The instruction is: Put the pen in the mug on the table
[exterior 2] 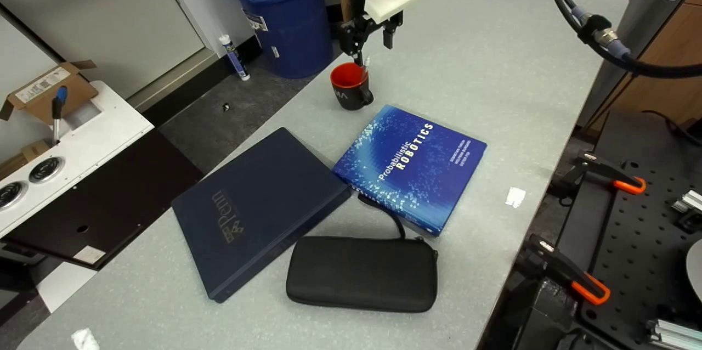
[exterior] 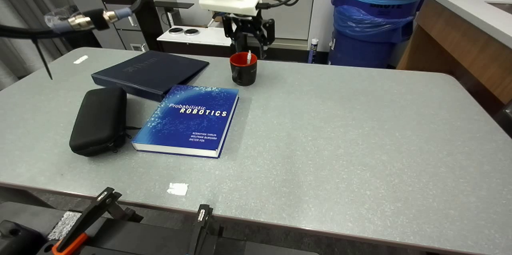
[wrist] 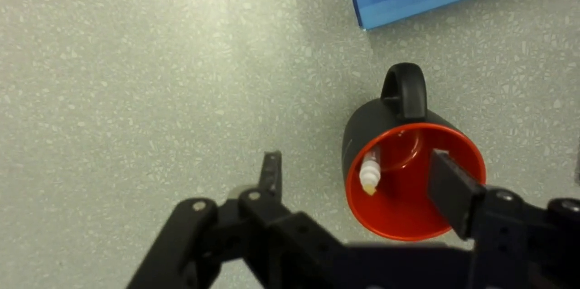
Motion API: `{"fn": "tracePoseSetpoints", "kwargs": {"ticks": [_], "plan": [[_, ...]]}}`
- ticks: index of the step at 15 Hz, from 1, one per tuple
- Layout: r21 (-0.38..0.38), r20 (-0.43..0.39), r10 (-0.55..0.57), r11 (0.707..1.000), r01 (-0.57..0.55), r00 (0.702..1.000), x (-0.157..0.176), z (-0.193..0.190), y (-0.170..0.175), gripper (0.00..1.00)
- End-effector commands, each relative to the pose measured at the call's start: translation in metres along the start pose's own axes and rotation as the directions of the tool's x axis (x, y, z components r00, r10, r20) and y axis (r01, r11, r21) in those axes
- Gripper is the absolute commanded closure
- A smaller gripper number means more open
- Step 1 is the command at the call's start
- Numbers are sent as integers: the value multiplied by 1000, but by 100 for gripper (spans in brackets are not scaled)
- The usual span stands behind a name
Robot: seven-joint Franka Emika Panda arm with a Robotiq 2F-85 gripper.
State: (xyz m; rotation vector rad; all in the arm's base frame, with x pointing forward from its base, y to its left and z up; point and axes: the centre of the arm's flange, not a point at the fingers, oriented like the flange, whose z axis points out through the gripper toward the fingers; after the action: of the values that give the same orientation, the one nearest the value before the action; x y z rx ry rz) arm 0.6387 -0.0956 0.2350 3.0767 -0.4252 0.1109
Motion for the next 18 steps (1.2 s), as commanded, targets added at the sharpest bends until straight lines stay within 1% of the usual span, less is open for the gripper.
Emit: {"fn": "tracePoseSetpoints", "kwargs": {"ticks": [1, 5, 8, 10, 11, 12, 15, 17, 18], "plan": [[37, -16, 32, 999, -31, 999, 15, 4, -3, 47], [47, -16, 40, 998, -39, 999, 19, 3, -4, 78], [50, -10, 40, 998, -39, 999, 20, 5, -6, 99], [57, -11, 36, 998, -35, 999, 21, 0, -8, 100], [65, -22, 34, 997, -32, 999, 20, -9, -11, 97], [71, -26, 27, 997, -25, 999, 17, -16, -12, 97], [84, -81, -9, 996, 16, 997, -6, -59, -10, 97], [74, -131, -33, 996, 43, 991, -24, -91, -1, 97], [73, -141, -49, 996, 60, 989, -32, -103, 5, 97]]}}
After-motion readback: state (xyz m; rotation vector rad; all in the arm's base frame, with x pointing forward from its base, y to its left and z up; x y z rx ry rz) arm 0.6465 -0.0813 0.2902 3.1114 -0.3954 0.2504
